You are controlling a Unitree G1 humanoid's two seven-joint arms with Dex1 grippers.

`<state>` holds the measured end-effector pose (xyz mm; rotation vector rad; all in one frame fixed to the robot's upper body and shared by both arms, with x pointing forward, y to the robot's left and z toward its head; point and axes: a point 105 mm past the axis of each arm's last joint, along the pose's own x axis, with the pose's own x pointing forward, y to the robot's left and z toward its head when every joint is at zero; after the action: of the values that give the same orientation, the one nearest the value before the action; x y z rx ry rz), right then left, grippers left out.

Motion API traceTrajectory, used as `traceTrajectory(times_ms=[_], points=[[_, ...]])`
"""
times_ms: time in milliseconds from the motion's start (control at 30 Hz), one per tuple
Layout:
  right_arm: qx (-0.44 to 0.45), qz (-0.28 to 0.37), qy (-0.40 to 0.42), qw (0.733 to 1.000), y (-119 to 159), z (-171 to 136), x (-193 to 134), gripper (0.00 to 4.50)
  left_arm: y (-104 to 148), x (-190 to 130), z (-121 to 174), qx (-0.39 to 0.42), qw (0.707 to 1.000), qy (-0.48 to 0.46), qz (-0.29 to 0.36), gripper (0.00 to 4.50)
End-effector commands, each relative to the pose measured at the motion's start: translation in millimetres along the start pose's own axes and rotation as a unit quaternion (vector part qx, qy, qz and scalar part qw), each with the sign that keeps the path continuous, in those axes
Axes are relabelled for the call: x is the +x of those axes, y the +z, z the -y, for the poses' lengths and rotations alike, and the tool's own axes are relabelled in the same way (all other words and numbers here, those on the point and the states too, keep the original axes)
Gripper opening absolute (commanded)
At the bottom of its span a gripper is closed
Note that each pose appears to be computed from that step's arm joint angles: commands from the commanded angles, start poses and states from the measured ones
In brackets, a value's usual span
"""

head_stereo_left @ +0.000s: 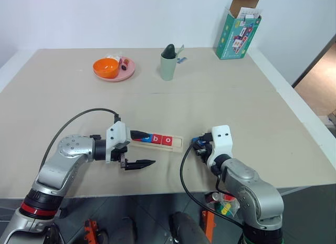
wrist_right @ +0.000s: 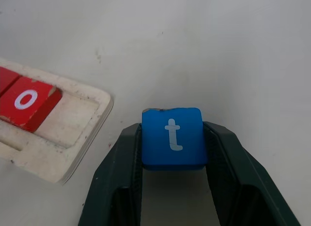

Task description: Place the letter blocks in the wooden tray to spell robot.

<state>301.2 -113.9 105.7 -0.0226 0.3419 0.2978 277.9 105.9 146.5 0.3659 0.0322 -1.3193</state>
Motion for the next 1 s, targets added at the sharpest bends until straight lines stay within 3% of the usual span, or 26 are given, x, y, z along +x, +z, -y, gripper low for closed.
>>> traceTrajectory(times_ms=[33, 200, 233, 367, 467, 567, 767, 1000], points=[[-0.008, 0.025, 0.021, 0.999, 13, -9, 0, 2.65, 8, -5, -1, 0.023, 1.0, 0.006, 0.0, 4.5], [-0.001, 0.046, 0.012, 0.999, 25, -2, 0, 4.38, 7, -4, -2, 0.022, 1.0, 0.007, -0.002, 4.5], [-0.007, 0.05, 0.011, 0.999, 30, 3, -1, 4.45, 7, -4, -2, 0.022, 1.0, 0.007, -0.002, 4.5], [-0.071, 0.073, 0.032, 0.994, 61, 30, -5, 4.45, 6, -3, -3, 0.024, 1.0, 0.008, -0.004, 4.5], [-0.191, 0.058, 0.138, 0.97, 81, 46, -2, 4.45, 5, -2, -4, 0.033, 0.999, 0.002, -0.004, 4.5], [-0.308, 0.015, 0.278, 0.91, 68, 39, -6, 4.45, 8, 0, -5, 0.037, 0.999, 0.002, 0.005, 4.5], [-0.359, -0.025, 0.443, 0.821, 41, 37, -8, 4.45, 8, 1, -4, 0.036, 0.999, 0.003, 0.009, 4.5], [-0.371, -0.019, 0.463, 0.805, 41, 46, 18, 4.45, 8, -6, -2, 0.032, 0.999, 0.021, 0.002, 4.5]])
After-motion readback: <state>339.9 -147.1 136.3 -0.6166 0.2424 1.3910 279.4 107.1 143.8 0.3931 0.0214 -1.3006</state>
